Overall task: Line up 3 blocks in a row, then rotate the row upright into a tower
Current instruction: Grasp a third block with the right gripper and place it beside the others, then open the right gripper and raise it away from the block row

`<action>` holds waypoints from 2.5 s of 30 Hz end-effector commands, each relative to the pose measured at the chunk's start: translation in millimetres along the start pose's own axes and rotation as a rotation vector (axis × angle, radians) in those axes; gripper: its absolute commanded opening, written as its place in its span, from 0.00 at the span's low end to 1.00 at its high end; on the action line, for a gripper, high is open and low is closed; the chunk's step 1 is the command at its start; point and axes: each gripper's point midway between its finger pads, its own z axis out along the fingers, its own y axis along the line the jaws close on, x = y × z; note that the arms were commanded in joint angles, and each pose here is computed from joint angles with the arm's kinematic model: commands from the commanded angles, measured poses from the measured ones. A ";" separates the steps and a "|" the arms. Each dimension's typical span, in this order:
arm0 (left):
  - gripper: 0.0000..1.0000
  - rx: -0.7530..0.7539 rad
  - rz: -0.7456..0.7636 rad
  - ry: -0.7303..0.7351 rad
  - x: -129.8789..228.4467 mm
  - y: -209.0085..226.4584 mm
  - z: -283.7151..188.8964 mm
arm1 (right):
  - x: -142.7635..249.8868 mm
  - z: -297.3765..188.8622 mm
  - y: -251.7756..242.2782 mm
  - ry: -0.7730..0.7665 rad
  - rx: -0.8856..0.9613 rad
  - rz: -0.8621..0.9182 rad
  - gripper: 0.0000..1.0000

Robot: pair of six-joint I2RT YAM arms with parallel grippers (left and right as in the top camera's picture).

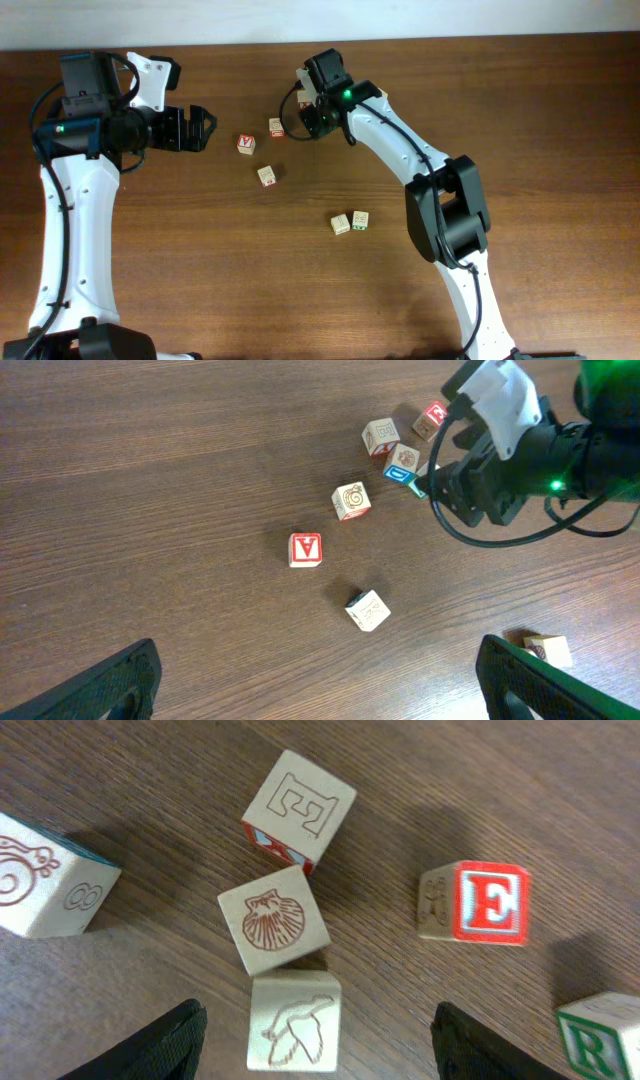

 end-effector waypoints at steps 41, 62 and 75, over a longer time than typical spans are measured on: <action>0.99 0.002 0.020 -0.021 -7.4 -0.7 -4.0 | 174.0 -84.8 151.3 0.679 -0.092 0.337 0.33; 0.99 0.002 0.018 -0.019 -6.8 -0.8 -3.7 | 152.8 -117.9 198.4 0.548 -0.117 0.162 0.22; 0.99 0.002 0.018 -0.020 -7.0 -0.7 -3.8 | 169.0 -91.6 154.1 0.506 0.124 0.292 0.20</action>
